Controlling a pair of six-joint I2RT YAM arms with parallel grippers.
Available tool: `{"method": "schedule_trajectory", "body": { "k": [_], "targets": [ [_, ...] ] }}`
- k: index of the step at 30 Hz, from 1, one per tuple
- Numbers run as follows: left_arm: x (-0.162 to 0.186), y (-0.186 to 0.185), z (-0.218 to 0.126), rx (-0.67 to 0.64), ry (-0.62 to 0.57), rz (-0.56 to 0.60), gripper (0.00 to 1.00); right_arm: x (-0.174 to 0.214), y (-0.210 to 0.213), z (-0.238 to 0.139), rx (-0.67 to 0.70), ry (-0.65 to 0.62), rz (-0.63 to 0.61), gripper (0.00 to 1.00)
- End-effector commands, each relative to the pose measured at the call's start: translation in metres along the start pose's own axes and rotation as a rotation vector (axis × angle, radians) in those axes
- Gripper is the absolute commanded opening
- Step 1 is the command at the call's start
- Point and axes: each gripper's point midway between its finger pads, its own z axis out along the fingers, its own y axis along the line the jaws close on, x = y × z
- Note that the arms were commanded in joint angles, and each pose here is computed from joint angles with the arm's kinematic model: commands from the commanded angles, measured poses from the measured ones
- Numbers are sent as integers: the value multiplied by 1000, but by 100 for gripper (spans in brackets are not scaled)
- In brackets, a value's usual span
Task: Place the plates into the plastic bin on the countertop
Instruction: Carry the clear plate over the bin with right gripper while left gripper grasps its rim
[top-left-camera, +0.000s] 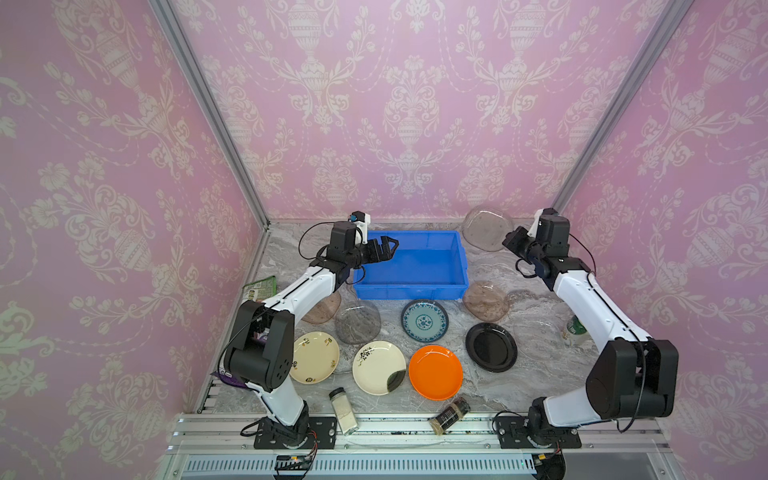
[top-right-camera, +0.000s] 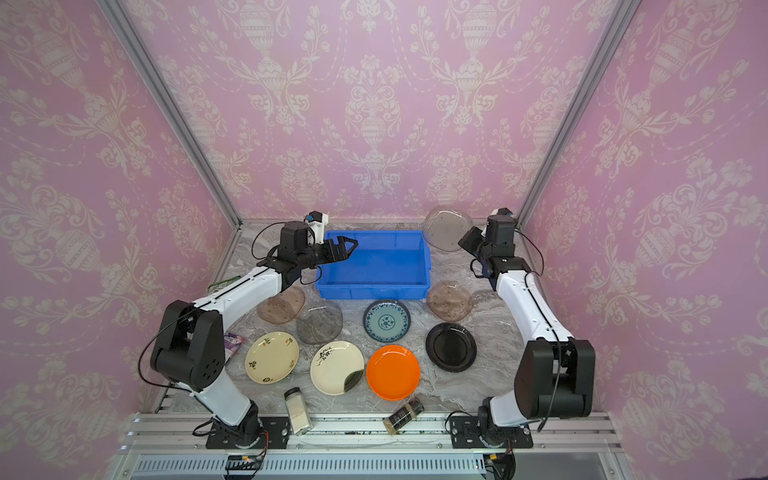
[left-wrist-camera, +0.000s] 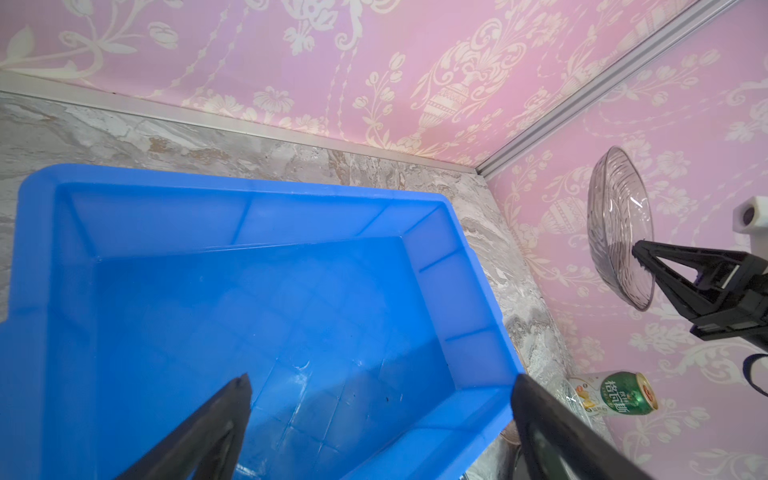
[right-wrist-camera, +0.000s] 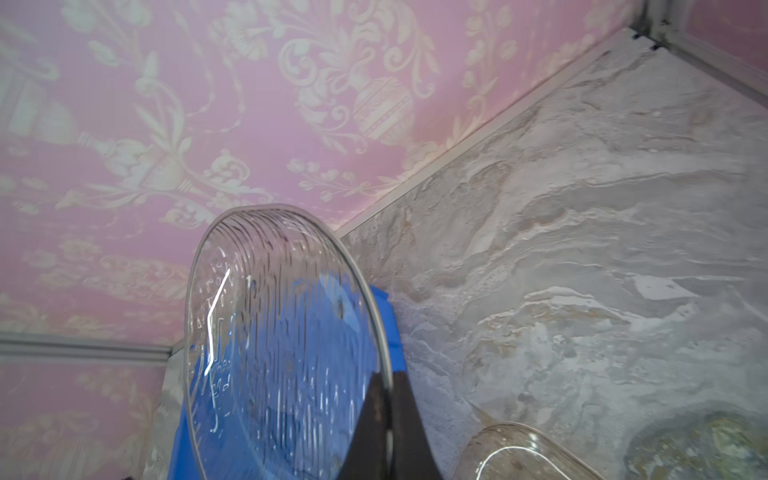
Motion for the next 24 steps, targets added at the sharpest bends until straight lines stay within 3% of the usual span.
{"method": "schedule_trajectory", "body": {
  "k": [1,12,16,19,24],
  "targets": [
    [-5,-21,-2,78,18,-9,99,29,33,0,-68,127,-120,0],
    [-1,-33,6,147,46,-38,75,105,101,32,-174,290,-235,0],
    [4,-32,12,146,68,-44,67,116,115,34,-206,305,-245,0],
    [7,-28,17,133,72,-48,55,120,123,32,-224,308,-251,0],
    [9,-23,22,111,70,-57,50,124,128,31,-232,304,-256,0]
  ]
}}
